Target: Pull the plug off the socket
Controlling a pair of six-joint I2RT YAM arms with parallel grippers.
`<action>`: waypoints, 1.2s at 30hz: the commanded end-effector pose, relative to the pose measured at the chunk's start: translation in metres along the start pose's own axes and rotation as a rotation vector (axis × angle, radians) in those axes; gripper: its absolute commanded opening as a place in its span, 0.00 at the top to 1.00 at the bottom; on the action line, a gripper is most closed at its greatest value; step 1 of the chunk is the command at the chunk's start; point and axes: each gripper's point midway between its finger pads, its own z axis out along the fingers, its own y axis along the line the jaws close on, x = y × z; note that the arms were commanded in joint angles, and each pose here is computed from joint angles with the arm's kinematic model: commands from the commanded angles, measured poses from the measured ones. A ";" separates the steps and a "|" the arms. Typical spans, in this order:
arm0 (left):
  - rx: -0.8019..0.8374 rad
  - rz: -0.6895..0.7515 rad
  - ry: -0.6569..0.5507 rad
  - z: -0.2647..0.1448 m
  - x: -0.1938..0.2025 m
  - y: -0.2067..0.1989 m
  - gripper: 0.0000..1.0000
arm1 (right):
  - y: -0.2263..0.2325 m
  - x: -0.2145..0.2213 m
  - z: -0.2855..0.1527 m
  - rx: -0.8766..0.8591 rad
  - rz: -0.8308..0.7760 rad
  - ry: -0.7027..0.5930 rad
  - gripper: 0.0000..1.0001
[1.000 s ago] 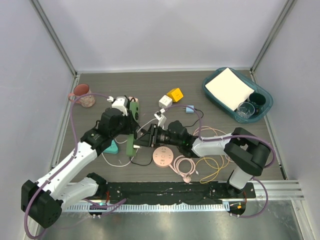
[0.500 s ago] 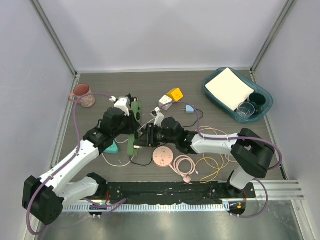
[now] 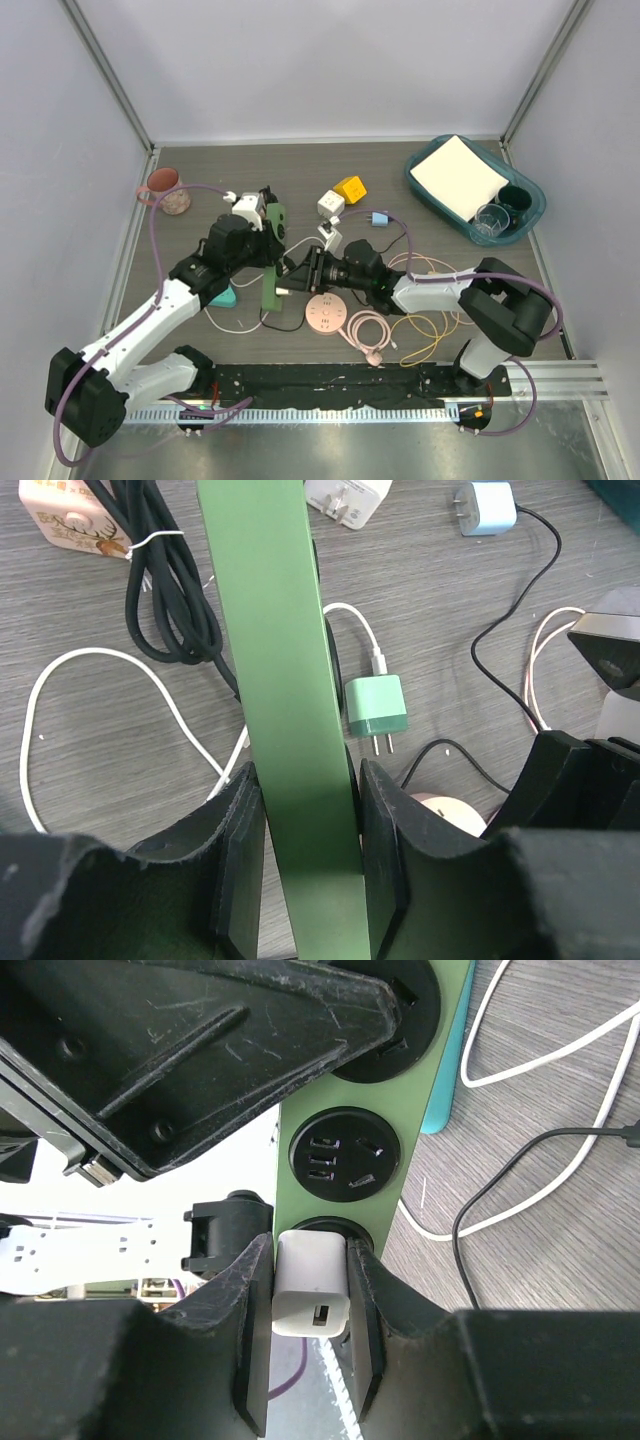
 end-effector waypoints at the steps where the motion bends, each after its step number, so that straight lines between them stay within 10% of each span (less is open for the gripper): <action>1: -0.189 0.140 -0.070 -0.003 -0.026 0.042 1.00 | 0.027 -0.010 -0.010 -0.120 0.005 -0.004 0.99; 10: -0.207 0.150 -0.041 0.001 -0.020 0.046 1.00 | 0.006 -0.023 -0.019 0.211 -0.236 0.005 0.99; 21: -0.238 0.170 -0.019 0.002 -0.015 0.052 1.00 | 0.021 -0.027 -0.031 -0.053 -0.045 -0.018 0.99; 28: -0.226 0.169 -0.007 0.004 -0.013 0.050 1.00 | 0.004 -0.036 -0.033 0.197 -0.217 -0.001 0.99; 36: -0.215 0.181 0.010 0.007 -0.010 0.049 1.00 | 0.027 -0.046 -0.030 0.073 -0.106 0.007 0.99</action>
